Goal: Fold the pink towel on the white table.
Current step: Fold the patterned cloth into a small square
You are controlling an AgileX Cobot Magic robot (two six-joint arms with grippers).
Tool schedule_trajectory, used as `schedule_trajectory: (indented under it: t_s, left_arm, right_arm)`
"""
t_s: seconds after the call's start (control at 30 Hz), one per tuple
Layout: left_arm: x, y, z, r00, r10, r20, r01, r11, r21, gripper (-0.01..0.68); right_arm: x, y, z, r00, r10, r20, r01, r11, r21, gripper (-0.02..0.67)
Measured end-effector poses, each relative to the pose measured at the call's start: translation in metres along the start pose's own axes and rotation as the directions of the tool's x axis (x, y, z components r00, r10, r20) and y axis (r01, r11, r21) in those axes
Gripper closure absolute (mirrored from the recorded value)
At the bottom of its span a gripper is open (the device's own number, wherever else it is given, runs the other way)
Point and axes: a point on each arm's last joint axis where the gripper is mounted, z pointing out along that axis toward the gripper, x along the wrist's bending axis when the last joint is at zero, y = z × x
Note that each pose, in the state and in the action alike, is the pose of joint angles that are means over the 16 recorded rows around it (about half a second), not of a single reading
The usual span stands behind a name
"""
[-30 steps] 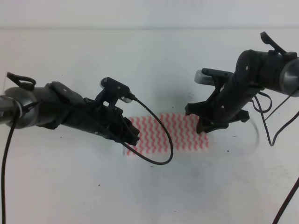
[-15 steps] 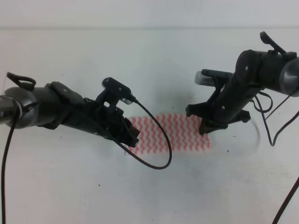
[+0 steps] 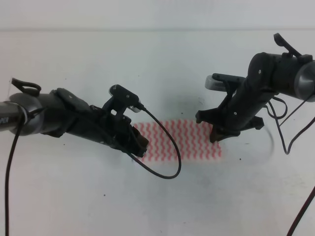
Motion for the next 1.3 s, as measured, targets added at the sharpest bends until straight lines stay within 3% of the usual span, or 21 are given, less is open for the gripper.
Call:
schedule_trajectory:
  t_s: [0.27, 0.8, 1.3]
  left_arm:
    - [0.000, -0.001, 0.002, 1.000, -0.009, 0.009, 0.009, 1.000, 0.002, 0.678]
    - [0.000, -0.002, 0.003, 1.000, -0.010, 0.011, 0.010, 1.000, 0.008, 0.678]
    - [-0.003, 0.005, -0.007, 1.000, 0.018, 0.007, -0.018, 1.000, -0.013, 0.678]
  right_arm:
    - [0.004, 0.001, -0.009, 1.000, -0.003, -0.026, 0.002, 0.999, -0.032, 0.664]
    - [0.031, 0.002, -0.039, 0.984, -0.042, -0.175, 0.018, 0.990, -0.141, 0.665]
    - [0.049, 0.001, -0.038, 0.975, -0.070, -0.212, 0.031, 0.982, -0.184, 0.665]
